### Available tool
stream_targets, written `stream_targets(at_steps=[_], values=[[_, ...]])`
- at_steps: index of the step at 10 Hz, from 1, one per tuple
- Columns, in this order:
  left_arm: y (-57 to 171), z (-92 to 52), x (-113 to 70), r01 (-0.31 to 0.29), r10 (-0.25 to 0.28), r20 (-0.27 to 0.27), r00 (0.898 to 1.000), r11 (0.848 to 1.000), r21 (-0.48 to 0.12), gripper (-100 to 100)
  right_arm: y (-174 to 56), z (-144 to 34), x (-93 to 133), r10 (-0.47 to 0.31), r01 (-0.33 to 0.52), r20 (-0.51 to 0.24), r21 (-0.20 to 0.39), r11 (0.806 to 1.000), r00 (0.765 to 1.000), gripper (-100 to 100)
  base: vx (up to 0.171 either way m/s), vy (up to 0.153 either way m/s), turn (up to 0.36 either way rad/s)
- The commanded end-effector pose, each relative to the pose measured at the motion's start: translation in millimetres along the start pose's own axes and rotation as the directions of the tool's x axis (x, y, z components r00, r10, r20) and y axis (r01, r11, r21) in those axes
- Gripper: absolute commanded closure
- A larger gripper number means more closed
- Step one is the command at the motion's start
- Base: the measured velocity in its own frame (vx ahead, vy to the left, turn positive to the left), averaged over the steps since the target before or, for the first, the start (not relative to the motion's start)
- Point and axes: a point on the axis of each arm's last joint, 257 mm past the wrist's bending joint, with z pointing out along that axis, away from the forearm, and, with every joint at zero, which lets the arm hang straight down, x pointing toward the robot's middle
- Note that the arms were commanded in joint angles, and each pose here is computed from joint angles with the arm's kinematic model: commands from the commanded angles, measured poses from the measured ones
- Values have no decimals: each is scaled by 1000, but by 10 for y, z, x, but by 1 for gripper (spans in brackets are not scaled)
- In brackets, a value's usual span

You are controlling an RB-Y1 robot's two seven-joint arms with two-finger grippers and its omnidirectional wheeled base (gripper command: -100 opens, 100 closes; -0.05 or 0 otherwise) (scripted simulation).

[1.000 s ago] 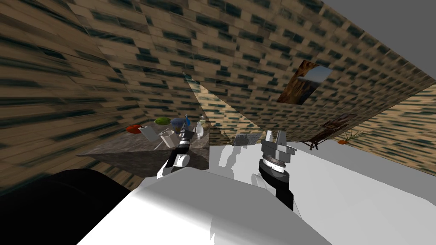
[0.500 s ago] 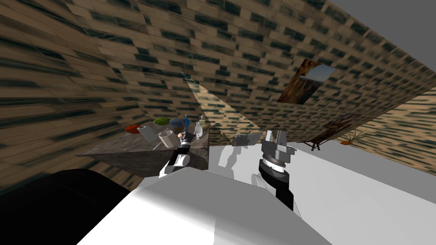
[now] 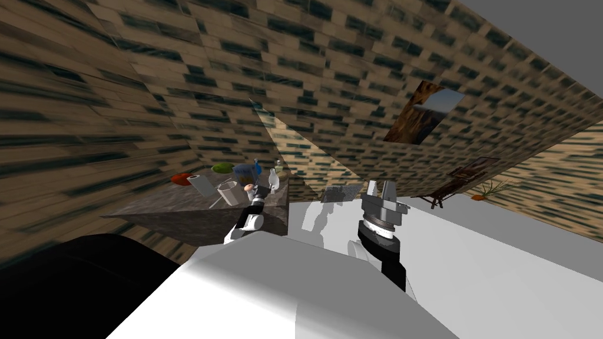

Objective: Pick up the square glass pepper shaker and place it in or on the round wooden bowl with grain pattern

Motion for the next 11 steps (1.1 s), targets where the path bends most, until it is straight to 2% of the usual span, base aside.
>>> stream_targets(at_steps=[1, 3, 5, 11], values=[[93, -25, -146, 39, -38, 36, 999, 999, -14, -100, 0, 0, 0, 0, 0, 0, 0, 1000, 1000, 0, 15, -2, -11], [241, -74, -358, 104, -101, 93, 991, 994, -27, -100, 0, 0, 0, 0, 0, 0, 0, 1000, 1000, 0, 22, -2, -28], [389, -138, -544, 164, -157, 147, 977, 986, -33, -100, 0, 0, 0, 0, 0, 0, 0, 1000, 1000, 0, 22, 0, -41], [767, -357, -919, 290, -274, 272, 922, 957, -21, -100, 0, 0, 0, 0, 0, 0, 0, 1000, 1000, 0, 17, 13, -57]])
